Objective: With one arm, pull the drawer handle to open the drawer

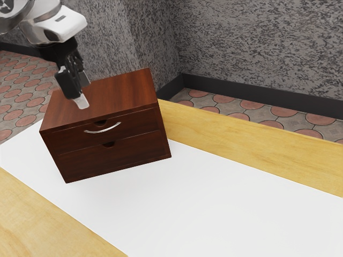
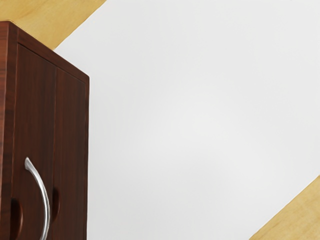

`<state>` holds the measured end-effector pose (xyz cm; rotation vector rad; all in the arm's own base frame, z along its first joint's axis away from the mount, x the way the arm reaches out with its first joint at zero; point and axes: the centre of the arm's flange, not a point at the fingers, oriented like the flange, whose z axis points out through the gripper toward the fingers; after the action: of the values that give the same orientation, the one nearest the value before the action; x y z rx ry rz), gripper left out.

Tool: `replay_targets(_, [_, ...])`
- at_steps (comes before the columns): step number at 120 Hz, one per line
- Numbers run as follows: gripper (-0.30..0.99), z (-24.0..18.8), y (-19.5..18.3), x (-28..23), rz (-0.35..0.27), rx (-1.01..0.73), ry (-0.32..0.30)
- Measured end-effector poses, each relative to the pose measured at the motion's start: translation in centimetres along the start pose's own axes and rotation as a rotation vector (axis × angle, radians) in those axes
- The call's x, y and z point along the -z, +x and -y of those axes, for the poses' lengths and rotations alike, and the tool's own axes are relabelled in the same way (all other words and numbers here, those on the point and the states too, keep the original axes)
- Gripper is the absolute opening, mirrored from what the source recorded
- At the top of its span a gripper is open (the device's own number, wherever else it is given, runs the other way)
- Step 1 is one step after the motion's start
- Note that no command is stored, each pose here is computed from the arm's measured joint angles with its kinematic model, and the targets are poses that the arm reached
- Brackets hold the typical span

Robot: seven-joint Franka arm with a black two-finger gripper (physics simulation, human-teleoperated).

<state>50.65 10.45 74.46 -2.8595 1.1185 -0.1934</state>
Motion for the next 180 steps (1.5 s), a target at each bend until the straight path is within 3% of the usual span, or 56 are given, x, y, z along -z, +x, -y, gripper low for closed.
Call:
replay_targets(44, [0.69,-0.4,1.0,-0.6,0.000,-0.027,-0.014])
replay_targets(65, [0.69,2.7,0.8,-5.3,0.076,0.022,-0.061])
replay_targets(85, [0.69,4.2,0.5,-6.7,0.094,0.055,-0.068])
replay_targets(100, [0.69,4.9,1.2,-7.7,0.104,0.068,-0.059])
replay_targets(115, [0.69,9.0,2.9,-10.5,0.139,0.087,-0.017])
replay_targets(127, [0.69,8.0,4.0,-10.9,0.170,0.063,0.003])
replay_targets(144, [0.69,6.6,0.4,-11.8,0.221,0.050,0.037])
replay_targets(156, [0.69,7.5,0.2,-13.5,0.240,0.047,0.064])
replay_targets(180, [0.65,5.5,-1.3,-15.3,0.174,0.024,0.084])
